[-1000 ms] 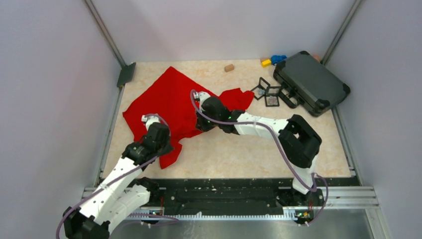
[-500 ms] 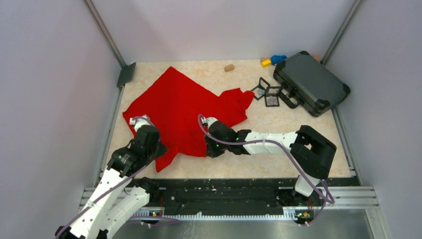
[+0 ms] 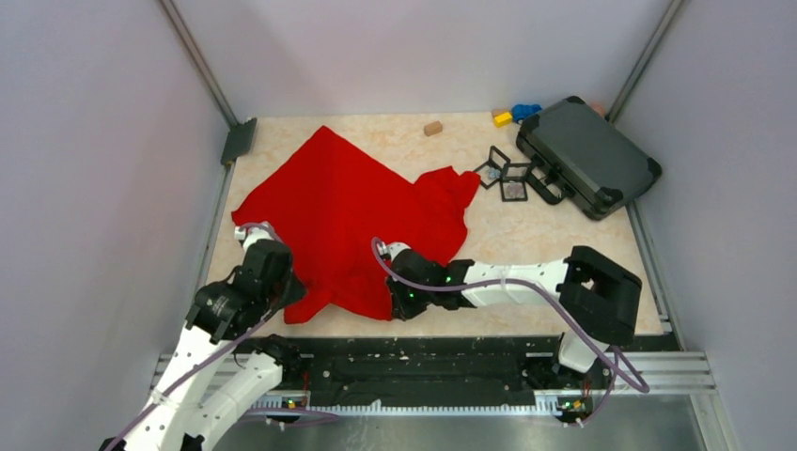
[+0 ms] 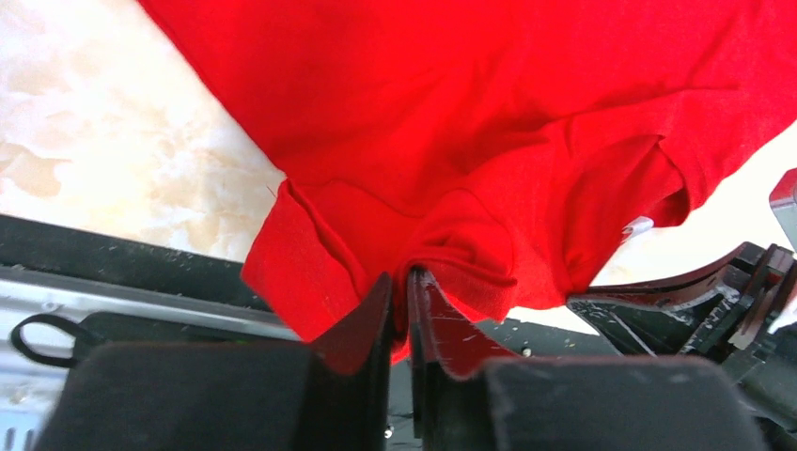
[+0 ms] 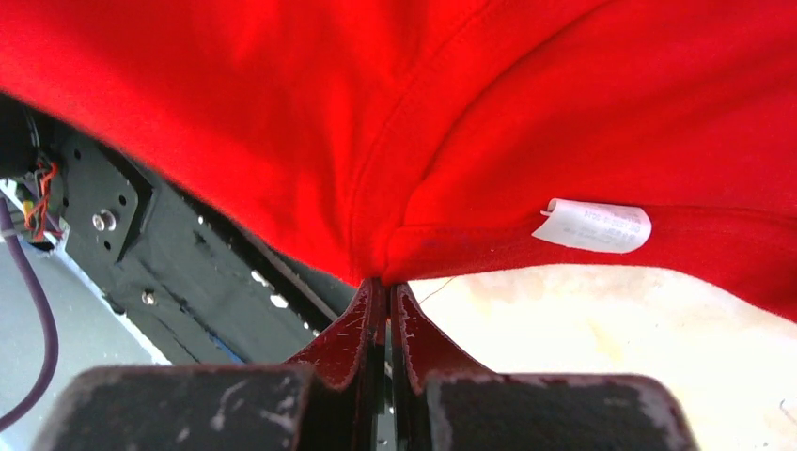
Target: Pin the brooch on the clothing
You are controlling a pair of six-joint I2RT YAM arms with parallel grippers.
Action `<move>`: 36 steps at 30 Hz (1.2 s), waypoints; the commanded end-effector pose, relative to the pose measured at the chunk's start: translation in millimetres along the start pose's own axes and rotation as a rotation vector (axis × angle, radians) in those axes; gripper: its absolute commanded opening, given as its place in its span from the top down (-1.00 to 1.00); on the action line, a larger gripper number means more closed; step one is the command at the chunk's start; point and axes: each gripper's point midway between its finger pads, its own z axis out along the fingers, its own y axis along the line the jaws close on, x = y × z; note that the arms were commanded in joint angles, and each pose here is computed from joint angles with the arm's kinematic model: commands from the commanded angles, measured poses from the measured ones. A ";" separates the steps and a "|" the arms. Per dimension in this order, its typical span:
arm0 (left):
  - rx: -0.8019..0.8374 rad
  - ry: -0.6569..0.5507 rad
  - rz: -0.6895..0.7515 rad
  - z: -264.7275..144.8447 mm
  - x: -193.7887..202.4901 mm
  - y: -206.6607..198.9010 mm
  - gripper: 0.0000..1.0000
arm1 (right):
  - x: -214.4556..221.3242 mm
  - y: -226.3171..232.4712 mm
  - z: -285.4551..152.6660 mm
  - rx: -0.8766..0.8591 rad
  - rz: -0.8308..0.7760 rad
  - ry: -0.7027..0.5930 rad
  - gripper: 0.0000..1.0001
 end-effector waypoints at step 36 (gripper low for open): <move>0.140 -0.066 -0.307 187.4 -70.7 -13.7 -0.07 | -209.3 -196.3 -22.8 0.321 0.030 -0.371 -0.31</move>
